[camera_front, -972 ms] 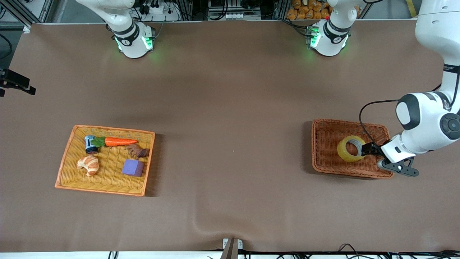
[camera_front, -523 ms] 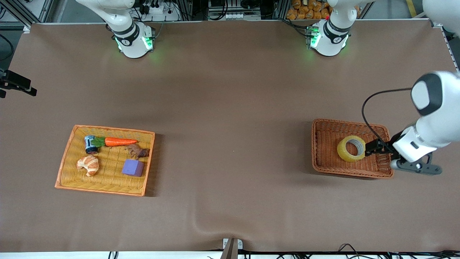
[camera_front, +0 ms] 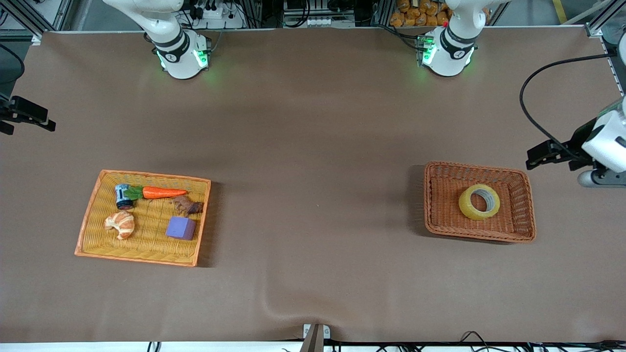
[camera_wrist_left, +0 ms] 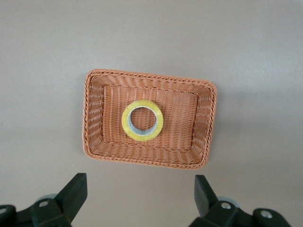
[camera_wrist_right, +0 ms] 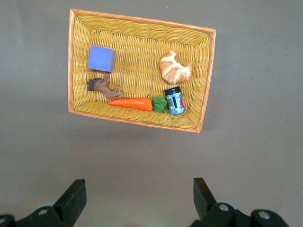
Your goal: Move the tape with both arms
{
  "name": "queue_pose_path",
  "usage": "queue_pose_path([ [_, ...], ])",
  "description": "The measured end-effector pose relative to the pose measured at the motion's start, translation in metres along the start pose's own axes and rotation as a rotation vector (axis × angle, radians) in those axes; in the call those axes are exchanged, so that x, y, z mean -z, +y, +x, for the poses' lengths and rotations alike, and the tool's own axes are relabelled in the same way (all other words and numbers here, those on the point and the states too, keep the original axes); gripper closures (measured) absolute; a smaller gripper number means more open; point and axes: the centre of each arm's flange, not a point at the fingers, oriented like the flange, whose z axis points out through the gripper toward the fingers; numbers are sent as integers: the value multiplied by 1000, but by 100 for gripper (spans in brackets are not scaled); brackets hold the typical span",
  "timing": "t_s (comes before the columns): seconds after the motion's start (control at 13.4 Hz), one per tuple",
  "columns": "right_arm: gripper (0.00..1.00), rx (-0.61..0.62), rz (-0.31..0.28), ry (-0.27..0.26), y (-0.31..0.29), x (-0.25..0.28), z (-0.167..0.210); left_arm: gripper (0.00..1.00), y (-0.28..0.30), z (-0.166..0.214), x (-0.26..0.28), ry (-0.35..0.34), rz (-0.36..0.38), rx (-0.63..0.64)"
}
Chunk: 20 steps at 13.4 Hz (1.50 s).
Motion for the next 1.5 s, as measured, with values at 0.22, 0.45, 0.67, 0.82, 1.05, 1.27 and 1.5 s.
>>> queue_pose_path([
  [0.22, 0, 1, 0, 0, -1, 0, 0, 0, -1, 1, 9, 18, 11, 3],
  [0.45, 0, 2, 1, -2, -1, -1, 1, 0, 2, -1, 24, 46, 12, -1],
  [0.67, 0, 4, 25, 2, -4, -2, 2, 0, 6, -19, 52, 54, 25, -2],
  [0.82, 0, 5, 31, 2, -4, -2, 2, 0, 11, -30, 59, 27, 30, -8],
  [1.05, 0, 5, 31, 2, -4, -2, 2, 0, 20, -34, 56, -10, 23, -21],
  [1.27, 0, 5, 32, -1, -4, -4, 3, 0, 39, -49, 56, -69, 24, -48],
  [1.5, 0, 4, 32, -3, -4, -5, 4, 0, 36, -65, 67, -64, 9, -34],
])
